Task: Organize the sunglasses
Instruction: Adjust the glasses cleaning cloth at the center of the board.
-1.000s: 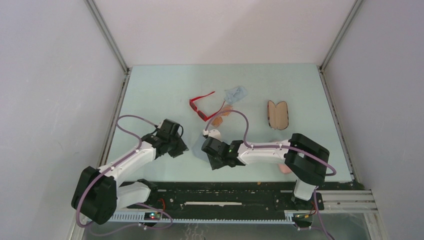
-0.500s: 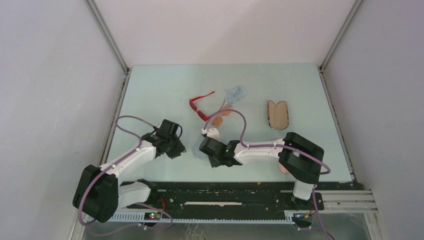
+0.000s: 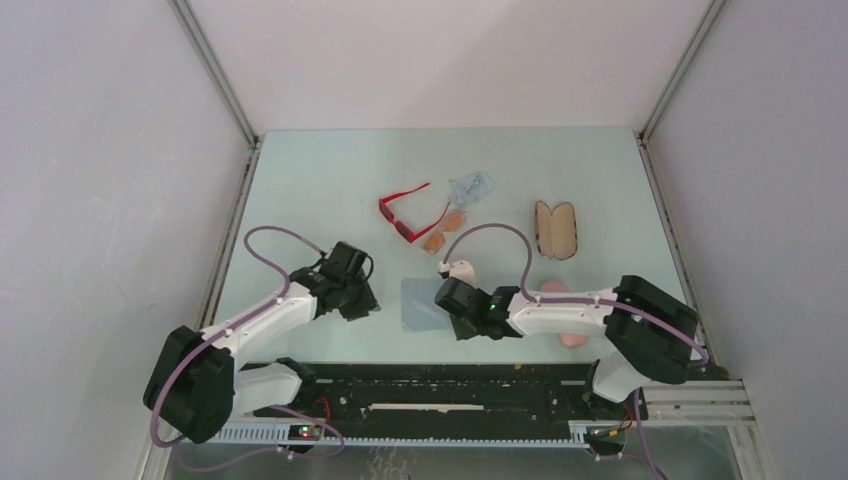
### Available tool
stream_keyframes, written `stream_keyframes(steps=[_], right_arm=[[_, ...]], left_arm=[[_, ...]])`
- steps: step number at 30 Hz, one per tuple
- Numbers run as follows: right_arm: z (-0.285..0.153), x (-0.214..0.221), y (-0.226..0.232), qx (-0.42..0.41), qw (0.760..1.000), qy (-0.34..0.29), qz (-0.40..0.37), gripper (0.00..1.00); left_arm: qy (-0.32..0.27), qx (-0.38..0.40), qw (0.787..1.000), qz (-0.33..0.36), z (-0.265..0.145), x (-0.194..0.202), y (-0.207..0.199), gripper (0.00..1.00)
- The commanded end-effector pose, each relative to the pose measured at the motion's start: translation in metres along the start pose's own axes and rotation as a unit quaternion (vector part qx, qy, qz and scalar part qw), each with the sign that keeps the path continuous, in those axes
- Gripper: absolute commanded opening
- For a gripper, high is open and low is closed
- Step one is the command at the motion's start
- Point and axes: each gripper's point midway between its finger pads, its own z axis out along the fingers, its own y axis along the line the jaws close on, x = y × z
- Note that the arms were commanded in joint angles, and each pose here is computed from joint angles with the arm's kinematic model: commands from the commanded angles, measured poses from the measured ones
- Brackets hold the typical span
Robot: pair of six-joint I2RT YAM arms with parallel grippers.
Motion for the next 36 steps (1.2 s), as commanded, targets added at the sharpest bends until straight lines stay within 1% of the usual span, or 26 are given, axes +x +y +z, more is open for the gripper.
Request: stream_keyframes(steps=[1,3,4,7,10,12,18,25,30,32,36], right_arm=[[-0.020,0.018,-0.027,0.019,0.999,0.028,-0.007,0.38],[-0.029,0.016,-0.029,0.006,0.999,0.026,0.017,0.39],[-0.032,0.014,-0.030,-0.003,0.999,0.024,0.036,0.39],[-0.041,0.003,-0.031,-0.042,0.992,0.011,0.115,0.37],[-0.041,-0.008,-0.026,-0.094,0.977,0.002,0.193,0.37],[-0.041,-0.014,-0.019,-0.125,0.966,0.004,0.228,0.37],[-0.030,-0.019,-0.009,-0.148,0.954,0.014,0.261,0.38],[-0.029,-0.018,-0.011,-0.145,0.955,0.017,0.260,0.37],[-0.030,-0.020,-0.014,-0.137,0.954,0.010,0.267,0.37],[-0.030,-0.021,-0.015,-0.136,0.952,0.011,0.275,0.37],[-0.027,-0.020,-0.018,-0.135,0.942,0.003,0.306,0.38]], left_arm=[[-0.003,0.025,0.999,0.037,-0.009,-0.002,-0.028,0.38],[0.003,0.027,0.999,0.045,-0.009,0.005,-0.032,0.40],[0.006,0.029,0.999,0.045,-0.010,0.008,-0.035,0.44],[0.009,0.032,0.998,0.048,-0.010,0.017,-0.040,0.49],[0.008,0.030,0.999,0.043,-0.006,0.024,-0.044,0.48],[0.017,0.033,0.998,0.043,-0.002,0.032,-0.047,0.47],[0.040,0.025,0.998,0.047,0.007,0.054,-0.055,0.41],[0.023,0.013,1.000,0.014,0.015,0.053,-0.053,0.35],[0.043,0.004,0.999,0.020,0.023,0.061,-0.056,0.29],[0.045,-0.002,0.999,0.019,0.026,0.062,-0.054,0.24],[0.035,-0.014,0.999,0.010,0.027,0.060,-0.049,0.07]])
